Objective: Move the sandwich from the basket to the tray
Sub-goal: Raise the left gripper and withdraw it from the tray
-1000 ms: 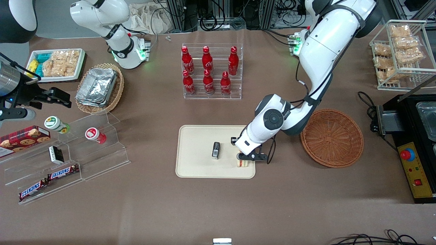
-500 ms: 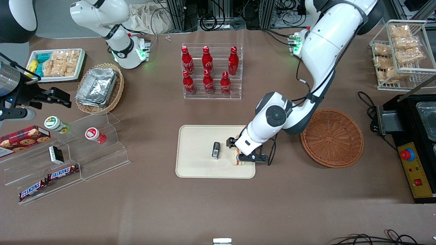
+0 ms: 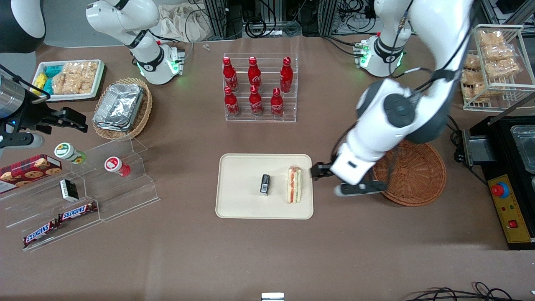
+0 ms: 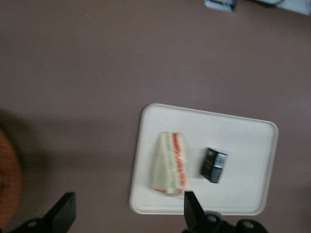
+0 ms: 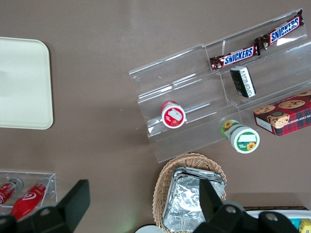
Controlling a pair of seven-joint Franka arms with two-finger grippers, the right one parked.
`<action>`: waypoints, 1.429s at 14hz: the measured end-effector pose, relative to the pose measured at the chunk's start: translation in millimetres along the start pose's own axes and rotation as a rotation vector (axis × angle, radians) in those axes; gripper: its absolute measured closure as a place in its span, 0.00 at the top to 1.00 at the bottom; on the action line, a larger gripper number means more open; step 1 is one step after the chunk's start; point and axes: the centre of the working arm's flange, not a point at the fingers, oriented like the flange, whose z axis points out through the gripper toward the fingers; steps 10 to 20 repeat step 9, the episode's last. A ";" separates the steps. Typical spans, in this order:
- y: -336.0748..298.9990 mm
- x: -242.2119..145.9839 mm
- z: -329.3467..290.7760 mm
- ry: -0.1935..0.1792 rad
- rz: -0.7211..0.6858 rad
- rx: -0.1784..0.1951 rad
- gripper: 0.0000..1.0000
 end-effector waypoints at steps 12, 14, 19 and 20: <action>-155.4 -34.6 -195.8 -0.170 0.121 0.198 1.00; -155.4 -34.6 -195.8 -0.170 0.121 0.198 1.00; -155.4 -34.6 -195.8 -0.170 0.121 0.198 1.00; -155.4 -34.6 -195.8 -0.170 0.121 0.198 1.00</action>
